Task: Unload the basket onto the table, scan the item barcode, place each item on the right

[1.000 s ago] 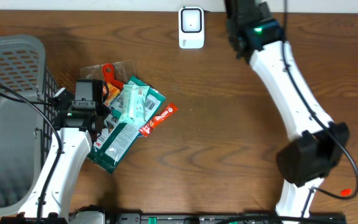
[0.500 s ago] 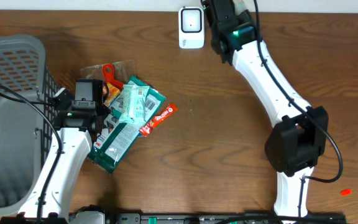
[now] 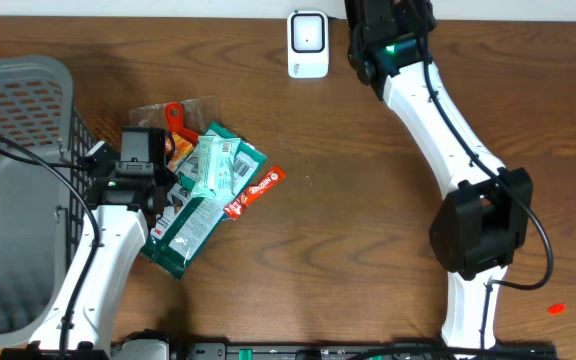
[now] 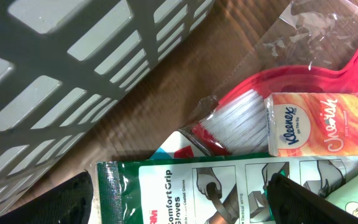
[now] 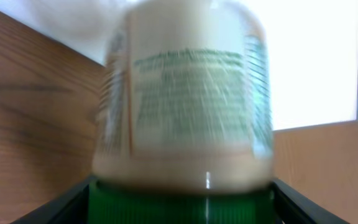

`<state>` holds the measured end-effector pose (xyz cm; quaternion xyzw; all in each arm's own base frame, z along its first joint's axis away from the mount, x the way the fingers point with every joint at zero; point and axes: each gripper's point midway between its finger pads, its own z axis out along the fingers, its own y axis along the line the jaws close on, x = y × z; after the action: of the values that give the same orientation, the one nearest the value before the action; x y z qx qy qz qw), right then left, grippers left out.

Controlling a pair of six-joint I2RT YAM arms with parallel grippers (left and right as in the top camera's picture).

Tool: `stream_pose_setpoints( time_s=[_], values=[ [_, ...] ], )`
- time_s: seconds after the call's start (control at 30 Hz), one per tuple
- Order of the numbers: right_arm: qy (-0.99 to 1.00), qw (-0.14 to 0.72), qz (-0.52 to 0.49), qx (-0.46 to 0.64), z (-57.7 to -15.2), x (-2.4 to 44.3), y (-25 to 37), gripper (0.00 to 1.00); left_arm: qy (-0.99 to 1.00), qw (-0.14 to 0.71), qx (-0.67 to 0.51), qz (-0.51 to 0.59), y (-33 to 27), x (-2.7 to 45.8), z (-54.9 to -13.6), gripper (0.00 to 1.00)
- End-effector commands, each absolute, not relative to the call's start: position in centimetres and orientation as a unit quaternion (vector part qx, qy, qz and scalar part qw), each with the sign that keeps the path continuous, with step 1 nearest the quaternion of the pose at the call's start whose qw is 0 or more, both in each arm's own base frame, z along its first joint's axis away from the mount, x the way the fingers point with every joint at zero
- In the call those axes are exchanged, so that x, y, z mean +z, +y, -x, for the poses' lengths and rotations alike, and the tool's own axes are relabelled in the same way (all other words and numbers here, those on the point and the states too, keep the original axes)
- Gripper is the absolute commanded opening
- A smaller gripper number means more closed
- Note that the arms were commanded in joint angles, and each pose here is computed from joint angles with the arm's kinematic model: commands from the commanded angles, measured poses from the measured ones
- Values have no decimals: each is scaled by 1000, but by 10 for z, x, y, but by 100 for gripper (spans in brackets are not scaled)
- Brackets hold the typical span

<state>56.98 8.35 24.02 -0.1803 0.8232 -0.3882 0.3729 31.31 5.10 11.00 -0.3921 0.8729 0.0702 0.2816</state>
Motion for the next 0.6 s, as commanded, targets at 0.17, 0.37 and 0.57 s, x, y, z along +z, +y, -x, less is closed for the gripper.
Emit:
stream_pose_setpoints(
  time_s=[0.17, 0.37, 0.57],
  values=[
    [791, 347, 211, -458, -585, 232, 82, 67, 866, 280, 85, 405, 58, 107, -310, 89],
    [777, 346, 246, -465, -593, 220, 101, 67, 866, 282, 83, 405, 58, 107, -311, 89],
    [763, 349, 276, -469, -600, 200, 129, 68, 865, 282, 83, 405, 58, 107, -311, 89]
  ],
)
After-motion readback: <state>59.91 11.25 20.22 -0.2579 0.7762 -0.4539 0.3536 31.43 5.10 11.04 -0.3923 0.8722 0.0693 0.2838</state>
